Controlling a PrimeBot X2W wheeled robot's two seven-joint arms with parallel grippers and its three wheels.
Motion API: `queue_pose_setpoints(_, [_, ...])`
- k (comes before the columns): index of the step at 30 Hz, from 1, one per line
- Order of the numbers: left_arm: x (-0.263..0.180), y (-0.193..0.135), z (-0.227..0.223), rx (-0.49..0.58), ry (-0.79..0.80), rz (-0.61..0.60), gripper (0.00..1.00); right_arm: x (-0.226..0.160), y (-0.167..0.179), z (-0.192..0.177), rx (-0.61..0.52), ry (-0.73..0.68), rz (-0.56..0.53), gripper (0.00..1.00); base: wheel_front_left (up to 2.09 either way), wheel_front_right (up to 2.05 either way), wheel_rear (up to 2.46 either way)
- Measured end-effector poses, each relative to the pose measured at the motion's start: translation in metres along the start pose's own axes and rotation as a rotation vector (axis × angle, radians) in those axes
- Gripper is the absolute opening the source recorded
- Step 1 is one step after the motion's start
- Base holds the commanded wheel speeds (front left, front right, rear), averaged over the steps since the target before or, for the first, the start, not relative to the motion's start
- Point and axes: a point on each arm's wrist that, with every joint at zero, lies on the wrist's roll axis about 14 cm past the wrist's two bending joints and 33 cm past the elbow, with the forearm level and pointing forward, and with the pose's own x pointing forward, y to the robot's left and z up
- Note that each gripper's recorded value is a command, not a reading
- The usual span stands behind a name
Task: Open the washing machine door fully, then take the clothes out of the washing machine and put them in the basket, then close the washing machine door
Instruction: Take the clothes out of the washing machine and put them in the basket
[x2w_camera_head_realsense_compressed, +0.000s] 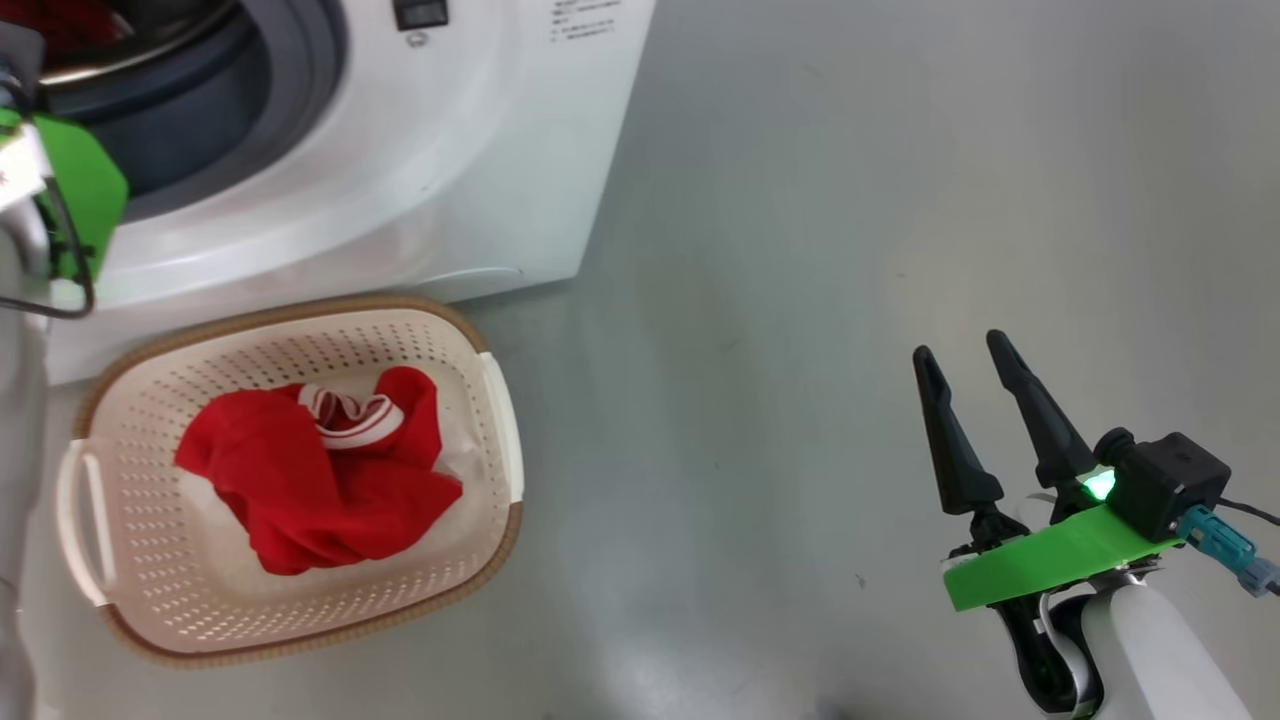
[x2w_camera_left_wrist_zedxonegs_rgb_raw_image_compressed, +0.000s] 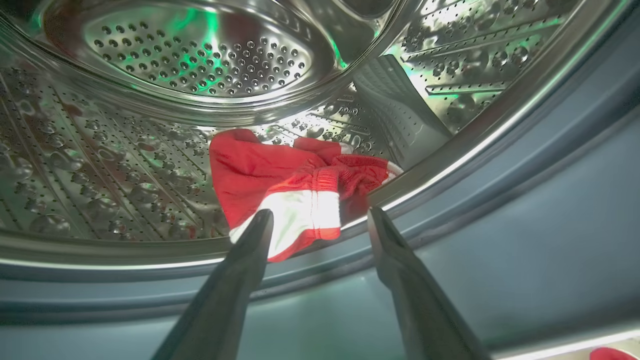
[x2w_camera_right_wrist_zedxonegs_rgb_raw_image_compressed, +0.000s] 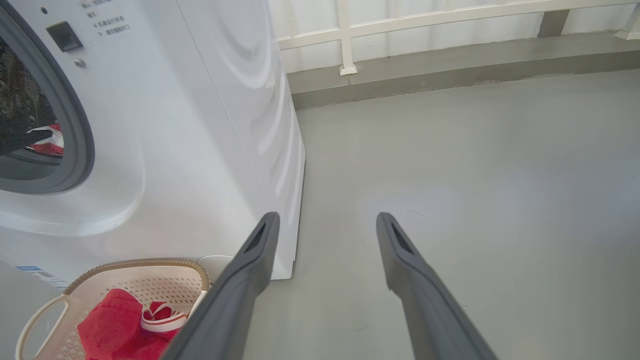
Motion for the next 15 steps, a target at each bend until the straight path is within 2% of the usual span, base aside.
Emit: queue_pose_setpoints(15, [0.029,0.012,-0.017,0.067,0.057,0.06,1.0,0.003,-0.008,-0.008,-0.006,0.021,-0.031,1.0,0.0,0.0,0.0])
